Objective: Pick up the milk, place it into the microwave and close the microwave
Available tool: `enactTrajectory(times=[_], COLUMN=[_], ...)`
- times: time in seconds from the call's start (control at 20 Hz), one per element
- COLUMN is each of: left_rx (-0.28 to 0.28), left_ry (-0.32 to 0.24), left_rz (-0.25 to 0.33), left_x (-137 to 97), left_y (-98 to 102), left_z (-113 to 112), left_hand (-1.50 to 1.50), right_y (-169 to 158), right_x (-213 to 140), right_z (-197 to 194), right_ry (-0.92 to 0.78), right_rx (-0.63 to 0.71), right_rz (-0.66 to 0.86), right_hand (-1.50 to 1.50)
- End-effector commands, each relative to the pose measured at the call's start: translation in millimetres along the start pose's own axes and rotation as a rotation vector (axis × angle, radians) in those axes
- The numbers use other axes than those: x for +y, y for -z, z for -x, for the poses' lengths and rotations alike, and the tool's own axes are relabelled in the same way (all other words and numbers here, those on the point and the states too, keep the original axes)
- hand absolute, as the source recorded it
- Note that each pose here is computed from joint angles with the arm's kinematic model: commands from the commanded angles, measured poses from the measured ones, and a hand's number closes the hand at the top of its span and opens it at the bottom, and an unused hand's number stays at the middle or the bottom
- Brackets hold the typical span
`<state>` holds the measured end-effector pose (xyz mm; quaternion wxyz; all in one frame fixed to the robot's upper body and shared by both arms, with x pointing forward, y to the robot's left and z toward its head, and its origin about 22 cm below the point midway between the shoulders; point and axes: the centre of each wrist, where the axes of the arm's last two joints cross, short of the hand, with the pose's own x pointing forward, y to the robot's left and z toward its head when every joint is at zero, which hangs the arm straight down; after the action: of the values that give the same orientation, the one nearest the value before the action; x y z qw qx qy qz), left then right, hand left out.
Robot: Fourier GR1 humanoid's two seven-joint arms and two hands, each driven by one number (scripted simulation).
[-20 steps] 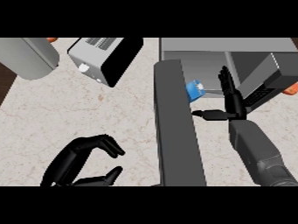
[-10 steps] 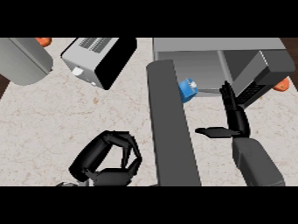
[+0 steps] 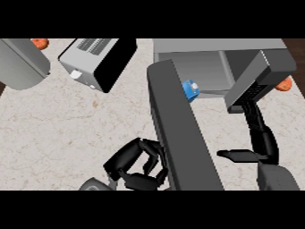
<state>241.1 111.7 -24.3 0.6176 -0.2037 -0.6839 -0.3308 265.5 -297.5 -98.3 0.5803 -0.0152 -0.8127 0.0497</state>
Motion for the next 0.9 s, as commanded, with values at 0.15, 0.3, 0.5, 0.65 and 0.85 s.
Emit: enactTrajectory(times=[0.15, 0.3, 0.5, 0.65, 0.85], left_rx=[0.006, 0.04, 0.038, 0.04, -0.032], left_ry=[0.062, 0.101, 0.07, 0.058, 0.021], left_rz=[0.13, 0.168, 0.084, -0.017, -0.106], left_x=[-46, -66, -85, -85, -82], left_y=[28, 29, 41, 45, 62], left_z=[15, 21, 10, 11, -13], left_hand=[1.5, 1.5, 1.5, 1.5, 1.5], right_y=[-24, -27, -33, -30, -19], right_x=[-34, -33, -42, -49, -49], right_z=[-47, -72, -89, -100, -113], right_ry=[-0.006, -0.002, 0.066, 0.111, 0.12], right_rx=[-0.056, -0.085, -0.084, -0.11, -0.127], right_rz=[0.01, 0.022, -0.016, -0.063, -0.102], right_hand=[-1.5, -1.5, -1.5, -1.5, -1.5])
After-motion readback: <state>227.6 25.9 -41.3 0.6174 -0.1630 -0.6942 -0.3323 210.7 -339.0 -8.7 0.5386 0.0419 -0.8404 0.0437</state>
